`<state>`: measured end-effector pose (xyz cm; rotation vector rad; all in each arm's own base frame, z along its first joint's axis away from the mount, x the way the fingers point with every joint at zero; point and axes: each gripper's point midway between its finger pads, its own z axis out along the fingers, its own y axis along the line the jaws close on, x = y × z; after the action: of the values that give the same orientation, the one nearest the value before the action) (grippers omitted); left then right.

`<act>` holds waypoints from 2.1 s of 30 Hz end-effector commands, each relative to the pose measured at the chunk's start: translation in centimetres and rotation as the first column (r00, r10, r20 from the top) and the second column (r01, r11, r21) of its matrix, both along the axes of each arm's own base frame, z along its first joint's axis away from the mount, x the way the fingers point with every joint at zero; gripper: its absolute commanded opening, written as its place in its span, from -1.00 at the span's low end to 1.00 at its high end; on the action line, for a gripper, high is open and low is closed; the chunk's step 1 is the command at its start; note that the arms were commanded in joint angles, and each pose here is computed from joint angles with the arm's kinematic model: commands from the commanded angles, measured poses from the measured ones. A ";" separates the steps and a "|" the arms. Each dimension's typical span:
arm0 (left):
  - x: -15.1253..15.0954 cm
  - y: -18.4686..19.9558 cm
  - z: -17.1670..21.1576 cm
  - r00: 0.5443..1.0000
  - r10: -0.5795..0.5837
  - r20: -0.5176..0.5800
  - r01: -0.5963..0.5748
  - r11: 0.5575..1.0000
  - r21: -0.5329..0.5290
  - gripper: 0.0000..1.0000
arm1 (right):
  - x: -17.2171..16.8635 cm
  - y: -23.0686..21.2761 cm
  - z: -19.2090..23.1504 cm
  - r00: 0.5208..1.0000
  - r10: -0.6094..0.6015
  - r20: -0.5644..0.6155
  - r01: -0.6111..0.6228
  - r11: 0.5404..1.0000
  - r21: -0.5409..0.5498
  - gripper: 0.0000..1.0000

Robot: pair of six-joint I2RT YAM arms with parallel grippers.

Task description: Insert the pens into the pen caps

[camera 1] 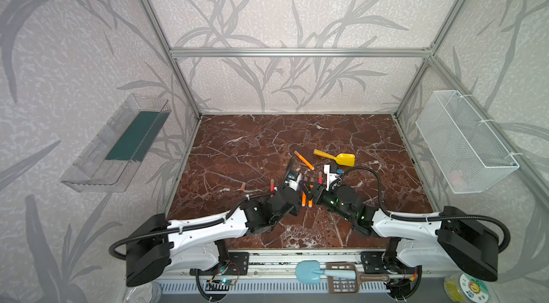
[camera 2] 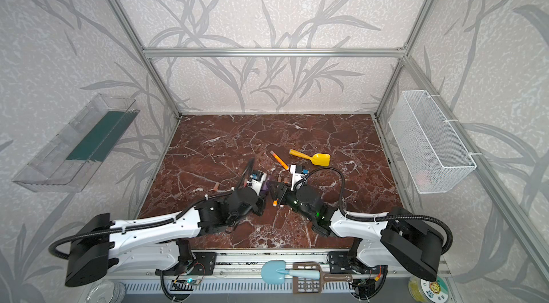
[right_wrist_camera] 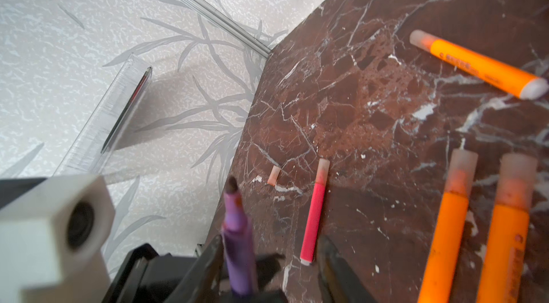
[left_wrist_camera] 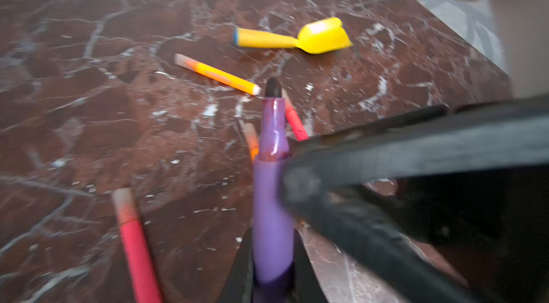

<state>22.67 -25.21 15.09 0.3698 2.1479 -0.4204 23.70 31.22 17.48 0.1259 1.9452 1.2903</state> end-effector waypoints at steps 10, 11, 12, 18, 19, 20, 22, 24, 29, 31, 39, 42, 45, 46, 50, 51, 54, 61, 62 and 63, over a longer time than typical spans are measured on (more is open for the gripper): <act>-1.5 22.6 3.4 0.790 0.612 0.020 -0.611 0.790 -0.045 -1.00 | 1.4 12.7 -6.3 0.982 0.180 -0.052 -0.186 0.899 -0.398 0.04; -1.7 23.4 3.1 0.771 0.637 0.011 -0.636 0.771 -0.039 -1.00 | 1.5 14.0 -7.1 0.979 0.194 -0.063 -0.202 0.880 -0.430 0.04; -1.8 23.8 3.1 0.759 0.650 0.013 -0.649 0.759 -0.061 -1.00 | 1.6 15.3 -7.8 0.976 0.208 -0.072 -0.217 0.860 -0.462 0.04; -1.1 24.7 1.2 0.725 0.688 -0.031 -0.689 0.725 -0.019 -1.00 | 2.9 20.5 -10.8 0.968 0.232 -0.094 -0.240 0.752 -0.614 0.11; -1.0 24.9 0.8 0.719 0.694 -0.041 -0.695 0.719 -0.020 -1.00 | 3.2 21.0 -11.3 0.969 0.229 -0.093 -0.235 0.737 -0.633 0.13; -0.9 25.1 0.5 0.715 0.697 -0.055 -0.699 0.715 -0.025 -1.00 | 3.5 21.4 -11.7 0.970 0.224 -0.090 -0.227 0.722 -0.653 0.14; -0.8 25.4 -0.1 0.706 0.704 -0.081 -0.708 0.705 -0.041 -1.00 | 4.5 22.0 -12.7 0.977 0.201 -0.073 -0.195 0.696 -0.691 0.16; -0.7 25.5 -0.5 0.701 0.705 -0.107 -0.712 0.699 -0.060 -1.00 | 5.6 22.4 -13.6 0.982 0.184 -0.046 -0.159 0.667 -0.728 0.18; -0.4 25.6 -0.9 0.699 0.705 -0.124 -0.714 0.697 -0.061 -1.00 | 6.6 23.3 -15.0 0.983 0.179 -0.039 -0.142 0.608 -0.782 0.19; -0.4 25.6 -1.1 0.698 0.704 -0.131 -0.715 0.697 -0.060 -1.00 | 7.0 23.6 -15.2 0.983 0.179 -0.039 -0.138 0.584 -0.800 0.19; -0.4 25.5 -1.2 0.701 0.700 -0.138 -0.712 0.699 -0.071 -1.00 | 7.4 24.3 -16.3 0.982 0.184 -0.052 -0.144 0.538 -0.831 0.06; -0.3 25.5 -1.2 0.704 0.696 -0.138 -0.708 0.702 -0.073 -1.00 | 7.4 23.5 -16.4 0.984 0.170 -0.044 -0.128 0.523 -0.843 -0.12; -0.3 25.4 -1.2 0.706 0.694 -0.140 -0.707 0.703 -0.077 -1.00 | 7.4 22.9 -16.6 0.986 0.161 -0.038 -0.117 0.517 -0.848 -0.19; -0.3 25.4 -1.2 0.707 0.694 -0.140 -0.706 0.704 -0.077 -1.00 | 7.3 22.8 -16.6 0.987 0.160 -0.035 -0.114 0.517 -0.848 -0.22; -0.3 25.3 -1.2 0.709 0.691 -0.142 -0.704 0.706 -0.079 -1.00 | 7.4 22.6 -16.7 0.988 0.155 -0.027 -0.104 0.510 -0.854 -0.27; -0.3 25.3 -1.2 0.710 0.690 -0.142 -0.703 0.707 -0.080 -1.00 | 7.4 22.7 -16.7 0.987 0.158 -0.025 -0.103 0.508 -0.855 -0.29; -0.3 25.3 -1.2 0.711 0.688 -0.144 -0.701 0.708 -0.082 -1.00 | 7.5 22.8 -17.0 0.987 0.159 -0.030 -0.106 0.498 -0.861 -0.37; -0.2 25.2 -1.2 0.714 0.685 -0.145 -0.699 0.711 -0.084 -1.00 | 7.4 23.2 -18.0 0.985 0.167 -0.047 -0.121 0.462 -0.878 -0.44; -0.2 25.2 -1.2 0.715 0.684 -0.144 -0.697 0.712 -0.085 -1.00 | 7.2 23.3 -18.1 0.984 0.171 -0.047 -0.122 0.459 -0.880 -0.47; -0.2 25.1 -1.3 0.716 0.683 -0.144 -0.697 0.712 -0.084 -1.00 | 7.2 23.3 -18.1 0.984 0.171 -0.046 -0.120 0.457 -0.881 -0.52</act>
<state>22.41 -0.22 14.02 -0.5632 2.1596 -0.1472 32.09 55.63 2.41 -0.5442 2.3191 0.3017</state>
